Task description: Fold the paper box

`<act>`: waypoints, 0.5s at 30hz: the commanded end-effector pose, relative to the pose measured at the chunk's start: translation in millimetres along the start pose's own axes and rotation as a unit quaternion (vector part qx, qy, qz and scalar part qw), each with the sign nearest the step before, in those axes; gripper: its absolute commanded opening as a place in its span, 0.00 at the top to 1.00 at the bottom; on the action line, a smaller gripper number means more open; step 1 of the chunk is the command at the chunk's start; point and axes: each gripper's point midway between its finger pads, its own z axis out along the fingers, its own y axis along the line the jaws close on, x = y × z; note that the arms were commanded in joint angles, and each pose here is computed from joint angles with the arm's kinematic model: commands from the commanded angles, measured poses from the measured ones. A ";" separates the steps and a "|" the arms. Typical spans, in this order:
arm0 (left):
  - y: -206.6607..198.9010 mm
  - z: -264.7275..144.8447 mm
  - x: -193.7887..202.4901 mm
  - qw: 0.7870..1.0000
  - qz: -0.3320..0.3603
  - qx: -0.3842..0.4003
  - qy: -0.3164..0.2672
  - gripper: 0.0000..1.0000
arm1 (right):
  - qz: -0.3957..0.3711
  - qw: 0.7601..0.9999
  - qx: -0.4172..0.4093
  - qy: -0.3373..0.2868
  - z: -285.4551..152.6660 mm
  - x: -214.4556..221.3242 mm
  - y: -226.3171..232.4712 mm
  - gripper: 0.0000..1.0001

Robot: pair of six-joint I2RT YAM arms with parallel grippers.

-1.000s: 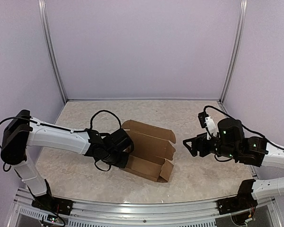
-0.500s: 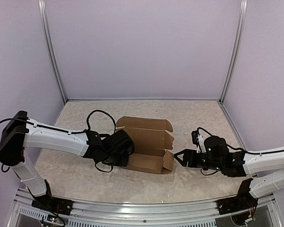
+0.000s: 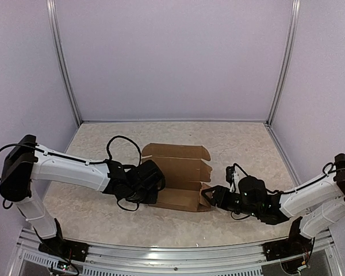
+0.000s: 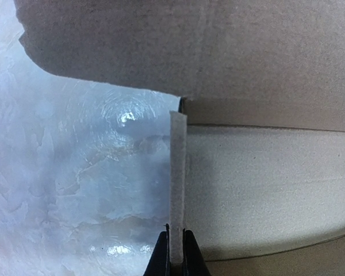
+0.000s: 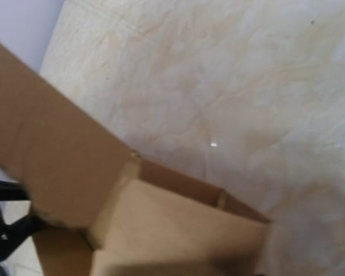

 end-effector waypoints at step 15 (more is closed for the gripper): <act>-16.7 0.8 -2.3 1.000 0.009 -0.003 -0.018 1.00 | -0.032 0.999 -0.021 -0.003 21.5 10.3 38.4 0.62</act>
